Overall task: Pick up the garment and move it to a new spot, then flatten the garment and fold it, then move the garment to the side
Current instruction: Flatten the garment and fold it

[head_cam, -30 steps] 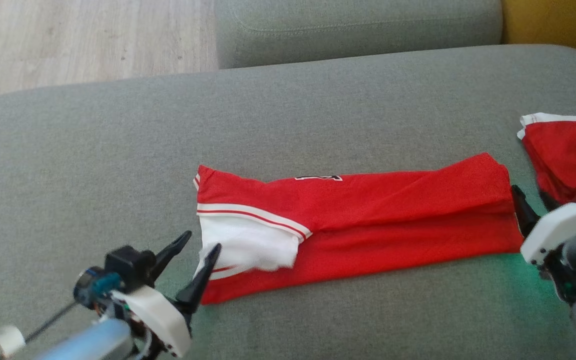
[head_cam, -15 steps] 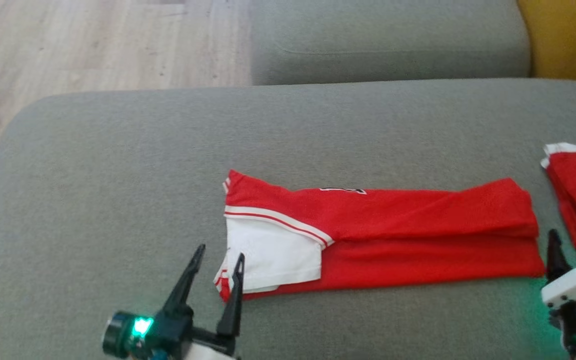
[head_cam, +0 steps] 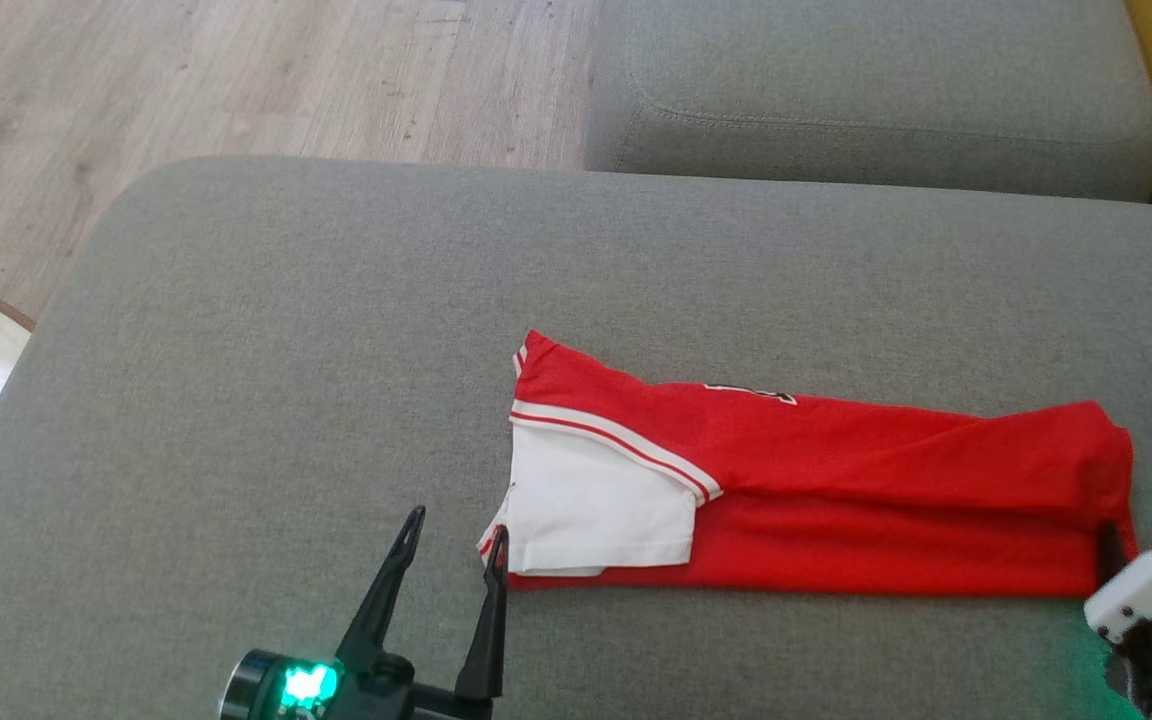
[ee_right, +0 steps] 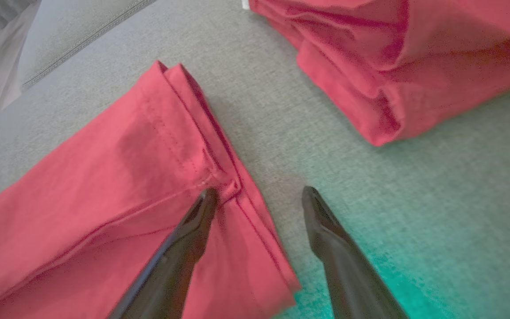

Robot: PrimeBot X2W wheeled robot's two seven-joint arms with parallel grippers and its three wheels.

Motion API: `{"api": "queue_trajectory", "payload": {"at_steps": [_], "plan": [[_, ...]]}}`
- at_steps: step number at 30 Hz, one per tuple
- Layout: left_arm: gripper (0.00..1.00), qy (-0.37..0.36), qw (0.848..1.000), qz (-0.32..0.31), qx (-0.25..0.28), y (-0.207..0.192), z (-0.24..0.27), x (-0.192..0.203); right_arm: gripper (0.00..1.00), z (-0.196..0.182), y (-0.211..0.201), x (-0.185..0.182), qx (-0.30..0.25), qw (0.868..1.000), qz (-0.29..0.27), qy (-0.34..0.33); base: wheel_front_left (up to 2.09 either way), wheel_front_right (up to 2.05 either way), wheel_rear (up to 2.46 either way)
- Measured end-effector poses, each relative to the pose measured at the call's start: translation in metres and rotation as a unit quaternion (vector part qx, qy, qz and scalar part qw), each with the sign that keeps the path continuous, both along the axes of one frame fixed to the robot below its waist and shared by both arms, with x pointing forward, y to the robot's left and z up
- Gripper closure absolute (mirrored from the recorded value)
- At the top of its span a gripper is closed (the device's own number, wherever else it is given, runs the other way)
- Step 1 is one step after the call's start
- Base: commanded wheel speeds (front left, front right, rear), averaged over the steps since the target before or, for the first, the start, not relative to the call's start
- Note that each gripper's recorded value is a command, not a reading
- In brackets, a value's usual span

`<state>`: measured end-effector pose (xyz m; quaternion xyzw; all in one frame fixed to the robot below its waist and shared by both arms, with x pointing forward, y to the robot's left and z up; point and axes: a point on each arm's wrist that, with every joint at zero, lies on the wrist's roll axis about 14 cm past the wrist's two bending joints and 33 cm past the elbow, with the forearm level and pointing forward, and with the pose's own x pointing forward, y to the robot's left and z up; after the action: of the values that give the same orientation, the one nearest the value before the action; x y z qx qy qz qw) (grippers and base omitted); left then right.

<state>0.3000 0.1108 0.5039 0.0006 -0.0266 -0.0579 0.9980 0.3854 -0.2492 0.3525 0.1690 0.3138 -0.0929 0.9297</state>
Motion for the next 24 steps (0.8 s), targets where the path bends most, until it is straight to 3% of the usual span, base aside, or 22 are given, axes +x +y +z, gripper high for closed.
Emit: {"api": "queue_trajectory", "payload": {"at_steps": [1,2,4,5,12,20,24], "plan": [[0.00,-0.001,1.000,0.001,-0.001,0.000,0.001,0.000,0.19,0.000,0.002,0.001,0.004,1.000,0.001,0.005,0.00,0.00,0.00],[0.00,-0.002,1.000,0.002,-0.001,0.000,0.001,0.000,0.49,0.000,0.005,0.003,0.009,1.000,0.004,0.012,0.00,0.00,0.00],[0.00,-0.004,1.000,0.003,-0.004,0.001,0.002,0.000,0.89,0.001,0.012,0.006,0.019,1.000,0.010,0.020,0.00,0.00,0.00],[0.00,-0.005,1.000,0.005,-0.005,0.001,0.002,0.001,1.00,0.001,0.014,0.007,0.023,0.999,0.012,0.022,0.00,0.00,0.00],[0.00,-0.009,1.000,0.000,-0.005,0.001,0.003,0.004,1.00,0.006,0.014,0.007,0.025,1.000,0.012,0.005,0.00,0.00,0.00],[0.00,-0.003,1.000,-0.016,-0.012,-0.008,-0.001,0.004,1.00,0.024,-0.042,-0.004,-0.006,0.999,-0.026,-0.034,0.00,0.00,0.00],[0.00,-0.007,1.000,-0.022,-0.012,-0.010,0.002,0.006,1.00,0.052,-0.029,0.012,0.027,0.995,-0.013,-0.093,0.00,0.00,0.00]]}}
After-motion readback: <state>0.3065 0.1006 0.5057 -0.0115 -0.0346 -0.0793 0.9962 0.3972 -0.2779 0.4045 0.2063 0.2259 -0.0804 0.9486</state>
